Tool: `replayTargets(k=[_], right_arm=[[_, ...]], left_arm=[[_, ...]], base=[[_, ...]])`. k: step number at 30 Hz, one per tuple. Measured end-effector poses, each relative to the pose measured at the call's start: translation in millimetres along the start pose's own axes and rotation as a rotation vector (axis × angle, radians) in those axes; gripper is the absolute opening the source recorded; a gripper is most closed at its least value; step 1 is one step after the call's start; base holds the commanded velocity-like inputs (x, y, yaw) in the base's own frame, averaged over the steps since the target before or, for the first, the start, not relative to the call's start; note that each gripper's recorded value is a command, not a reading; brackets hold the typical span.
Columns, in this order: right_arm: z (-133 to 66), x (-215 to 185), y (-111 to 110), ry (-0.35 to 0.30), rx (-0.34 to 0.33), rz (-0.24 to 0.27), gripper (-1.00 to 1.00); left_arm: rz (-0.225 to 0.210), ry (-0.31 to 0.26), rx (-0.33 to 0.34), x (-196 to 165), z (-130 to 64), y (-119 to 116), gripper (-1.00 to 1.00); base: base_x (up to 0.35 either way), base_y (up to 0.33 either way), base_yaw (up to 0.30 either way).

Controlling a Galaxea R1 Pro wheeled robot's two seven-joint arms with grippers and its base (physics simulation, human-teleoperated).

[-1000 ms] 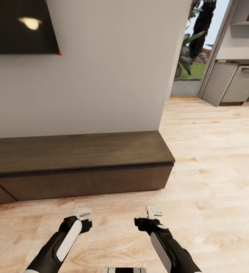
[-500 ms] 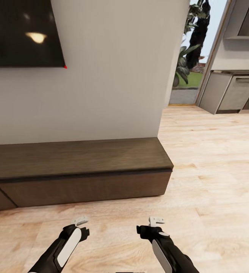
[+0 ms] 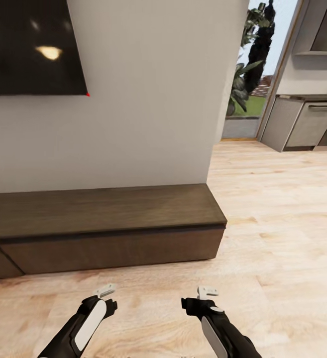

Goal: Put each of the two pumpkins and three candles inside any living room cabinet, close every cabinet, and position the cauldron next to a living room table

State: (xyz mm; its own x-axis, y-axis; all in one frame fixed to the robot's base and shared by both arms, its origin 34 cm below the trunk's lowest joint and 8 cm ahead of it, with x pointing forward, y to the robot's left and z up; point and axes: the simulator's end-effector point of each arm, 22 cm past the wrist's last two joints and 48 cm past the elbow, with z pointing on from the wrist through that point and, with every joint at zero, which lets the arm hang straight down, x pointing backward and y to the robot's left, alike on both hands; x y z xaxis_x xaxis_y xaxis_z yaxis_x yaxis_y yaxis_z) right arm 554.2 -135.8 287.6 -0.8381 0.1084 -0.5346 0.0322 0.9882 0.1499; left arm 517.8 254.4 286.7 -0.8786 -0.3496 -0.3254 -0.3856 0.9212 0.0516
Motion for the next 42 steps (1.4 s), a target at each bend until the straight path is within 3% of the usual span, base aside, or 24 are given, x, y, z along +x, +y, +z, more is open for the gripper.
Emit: replayTargets(k=[12,42], right_arm=[[-11.5,-3,-3,0.030,0.013,0.011,1.00],[-49.6,-35,4,0.050,0.020,0.014,1.00]], left_arm=[[-0.007,0.009,-0.014,-8,-14.9,3,1.00],[-0.001,0.043,-0.027,-29,-61.2,3,1.00]], base=[[-0.244,0.000,0.000],[-0.007,0.000,0.000]])
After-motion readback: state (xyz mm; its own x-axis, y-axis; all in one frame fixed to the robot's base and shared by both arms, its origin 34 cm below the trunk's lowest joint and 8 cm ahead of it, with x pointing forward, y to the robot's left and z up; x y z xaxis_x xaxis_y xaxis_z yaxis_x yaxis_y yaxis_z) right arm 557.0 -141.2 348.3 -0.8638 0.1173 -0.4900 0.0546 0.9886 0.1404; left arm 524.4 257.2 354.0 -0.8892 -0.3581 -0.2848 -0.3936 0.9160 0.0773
